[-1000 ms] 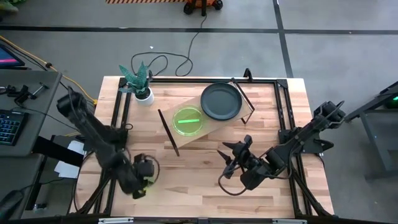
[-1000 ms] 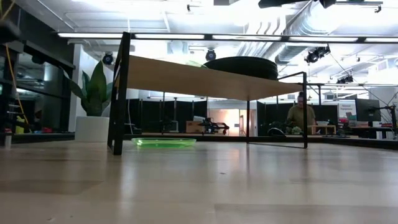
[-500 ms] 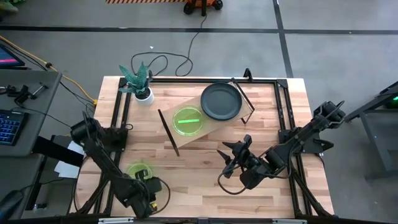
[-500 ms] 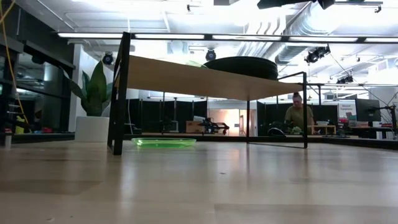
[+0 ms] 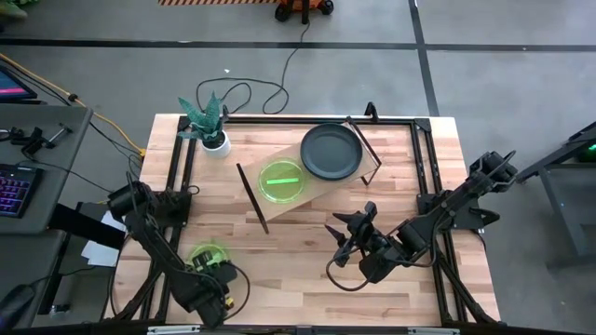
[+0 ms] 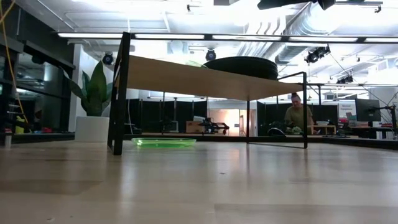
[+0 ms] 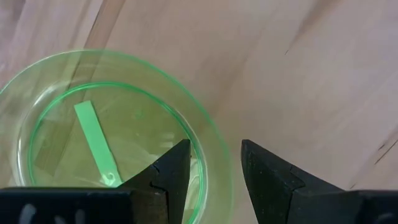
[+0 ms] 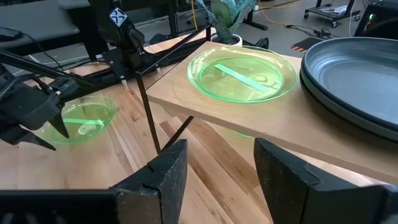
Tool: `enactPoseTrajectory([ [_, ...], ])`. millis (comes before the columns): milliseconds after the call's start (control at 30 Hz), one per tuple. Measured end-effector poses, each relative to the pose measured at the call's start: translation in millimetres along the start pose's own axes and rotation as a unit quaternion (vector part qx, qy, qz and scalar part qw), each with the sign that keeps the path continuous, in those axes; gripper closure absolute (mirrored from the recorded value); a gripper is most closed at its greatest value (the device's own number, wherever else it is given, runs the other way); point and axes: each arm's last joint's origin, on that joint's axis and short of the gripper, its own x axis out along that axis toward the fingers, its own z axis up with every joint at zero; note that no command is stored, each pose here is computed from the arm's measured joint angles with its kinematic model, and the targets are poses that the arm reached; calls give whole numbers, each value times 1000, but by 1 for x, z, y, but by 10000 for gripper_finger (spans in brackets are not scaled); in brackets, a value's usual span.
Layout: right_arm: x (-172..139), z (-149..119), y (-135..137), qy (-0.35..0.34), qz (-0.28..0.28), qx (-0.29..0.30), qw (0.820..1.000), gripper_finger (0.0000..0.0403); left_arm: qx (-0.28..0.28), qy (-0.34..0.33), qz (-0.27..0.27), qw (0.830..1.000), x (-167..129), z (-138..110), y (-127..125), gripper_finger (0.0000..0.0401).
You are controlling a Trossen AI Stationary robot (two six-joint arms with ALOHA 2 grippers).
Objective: Place and stack plates onto a shelf
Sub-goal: Stack the bottom green plate on top of the green plate on the shelf
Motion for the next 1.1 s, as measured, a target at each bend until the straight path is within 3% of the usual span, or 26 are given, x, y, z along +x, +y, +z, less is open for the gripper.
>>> enactPoseTrajectory([
  [433,0,0,0,1,1,11,1000,233,-31,13,-3,999,11,-5,6,270],
  [667,0,0,0,1,1,11,1000,233,-19,7,-3,1000,12,-6,6,275],
  [767,0,0,0,1,1,11,1000,233,4,9,-6,1000,12,-6,5,301],
  [933,0,0,1,0,2,14,1000,233,66,15,-9,998,8,-6,8,387],
  [1100,0,0,1,0,2,14,1000,233,107,-7,-36,994,-18,1,7,397],
])
